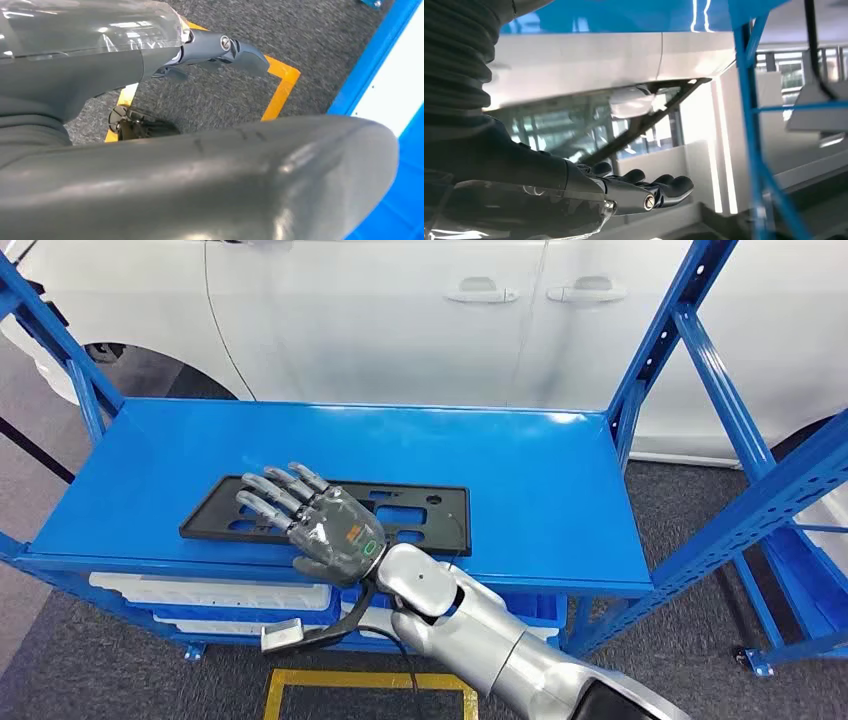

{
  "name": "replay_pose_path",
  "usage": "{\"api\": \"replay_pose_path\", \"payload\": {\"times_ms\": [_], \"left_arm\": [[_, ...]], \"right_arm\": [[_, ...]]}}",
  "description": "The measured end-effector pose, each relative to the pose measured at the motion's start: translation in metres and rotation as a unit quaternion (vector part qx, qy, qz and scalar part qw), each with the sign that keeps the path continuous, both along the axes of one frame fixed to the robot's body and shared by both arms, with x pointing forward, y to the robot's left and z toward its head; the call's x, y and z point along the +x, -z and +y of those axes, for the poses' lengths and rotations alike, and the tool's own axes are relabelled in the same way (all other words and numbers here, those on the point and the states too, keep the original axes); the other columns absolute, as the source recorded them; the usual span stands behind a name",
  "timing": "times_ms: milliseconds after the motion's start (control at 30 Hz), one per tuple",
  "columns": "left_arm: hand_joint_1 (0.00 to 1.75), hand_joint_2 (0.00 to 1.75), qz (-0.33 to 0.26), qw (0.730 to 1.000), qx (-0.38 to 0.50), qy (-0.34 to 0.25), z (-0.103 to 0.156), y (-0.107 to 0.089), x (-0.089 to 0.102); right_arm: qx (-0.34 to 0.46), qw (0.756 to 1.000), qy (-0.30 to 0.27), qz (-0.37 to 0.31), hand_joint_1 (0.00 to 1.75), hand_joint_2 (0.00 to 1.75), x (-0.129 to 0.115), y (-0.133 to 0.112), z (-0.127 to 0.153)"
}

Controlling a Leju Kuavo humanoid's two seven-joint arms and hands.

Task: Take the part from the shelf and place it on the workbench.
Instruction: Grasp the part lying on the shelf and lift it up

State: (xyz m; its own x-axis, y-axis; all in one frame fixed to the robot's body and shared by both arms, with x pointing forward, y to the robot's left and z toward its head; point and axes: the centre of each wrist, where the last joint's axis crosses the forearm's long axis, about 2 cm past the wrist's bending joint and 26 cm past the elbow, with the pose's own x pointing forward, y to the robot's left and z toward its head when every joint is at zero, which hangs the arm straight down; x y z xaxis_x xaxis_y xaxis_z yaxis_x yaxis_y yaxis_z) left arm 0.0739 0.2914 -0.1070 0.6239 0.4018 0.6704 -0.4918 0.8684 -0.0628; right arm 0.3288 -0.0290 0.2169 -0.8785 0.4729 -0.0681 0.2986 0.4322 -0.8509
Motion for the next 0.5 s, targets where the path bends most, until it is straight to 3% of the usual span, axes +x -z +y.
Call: {"api": "replay_pose_path", "payload": {"times_ms": [500], "left_arm": [[0.0, 0.0, 0.002, 1.0, 0.0, 0.002, 0.0, 0.001, -0.004]], "right_arm": [[-0.031, 0.999, -0.009, 0.009, 0.0, 1.75, -0.007, 0.014, 0.018]]}}
